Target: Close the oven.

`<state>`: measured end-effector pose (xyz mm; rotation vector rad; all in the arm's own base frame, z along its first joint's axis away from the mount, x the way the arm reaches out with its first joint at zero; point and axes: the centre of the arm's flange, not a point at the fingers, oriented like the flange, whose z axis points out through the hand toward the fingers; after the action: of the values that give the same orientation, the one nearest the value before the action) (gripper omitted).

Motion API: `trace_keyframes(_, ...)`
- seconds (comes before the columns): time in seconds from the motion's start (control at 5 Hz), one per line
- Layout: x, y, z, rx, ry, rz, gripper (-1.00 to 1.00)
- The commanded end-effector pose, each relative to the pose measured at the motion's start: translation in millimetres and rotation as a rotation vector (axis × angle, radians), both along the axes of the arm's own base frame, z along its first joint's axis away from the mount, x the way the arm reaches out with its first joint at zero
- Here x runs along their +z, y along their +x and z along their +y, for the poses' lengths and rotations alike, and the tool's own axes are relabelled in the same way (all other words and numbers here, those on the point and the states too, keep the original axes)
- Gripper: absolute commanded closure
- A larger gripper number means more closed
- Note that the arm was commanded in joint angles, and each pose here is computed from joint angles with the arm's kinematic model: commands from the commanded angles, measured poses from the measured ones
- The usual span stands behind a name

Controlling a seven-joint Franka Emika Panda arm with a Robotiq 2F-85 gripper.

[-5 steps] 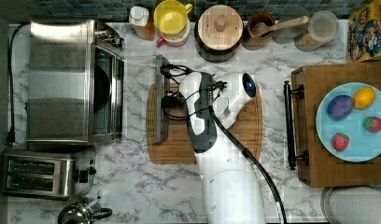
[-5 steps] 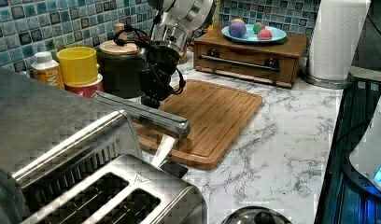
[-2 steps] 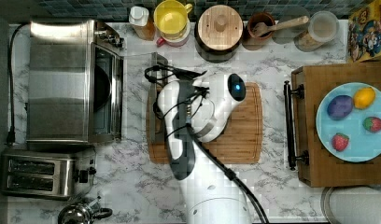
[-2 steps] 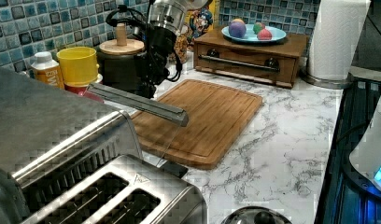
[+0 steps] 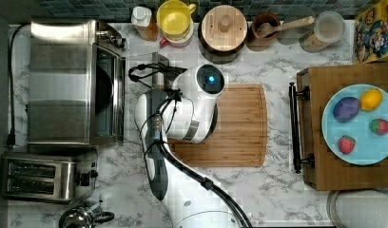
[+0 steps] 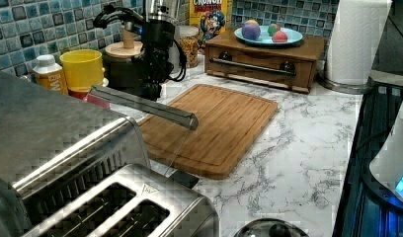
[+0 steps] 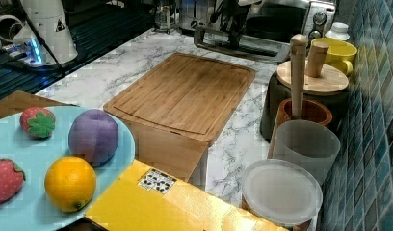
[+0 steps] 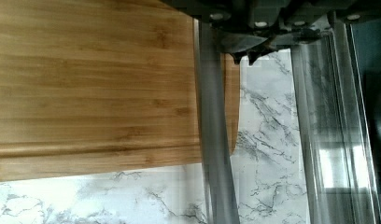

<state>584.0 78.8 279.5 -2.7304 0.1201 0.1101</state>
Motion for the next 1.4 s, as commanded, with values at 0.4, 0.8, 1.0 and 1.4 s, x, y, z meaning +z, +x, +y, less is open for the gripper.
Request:
trace_keyframes(0.4, 164.2, -30.6, 199.5, 0.236, -0.008, -0.274, 1.00)
trace_keyframes(0.8, 163.1, -38.2, 256.2, 0.235, -0.248, -0.279, 1.00)
trace_keyframes(1.0, 162.7, -31.4, 266.2, 0.142, -0.385, -0.270, 1.00)
trace_keyframes(1.4, 183.3, -31.6, 256.1, 0.107, -0.331, -0.276, 1.00)
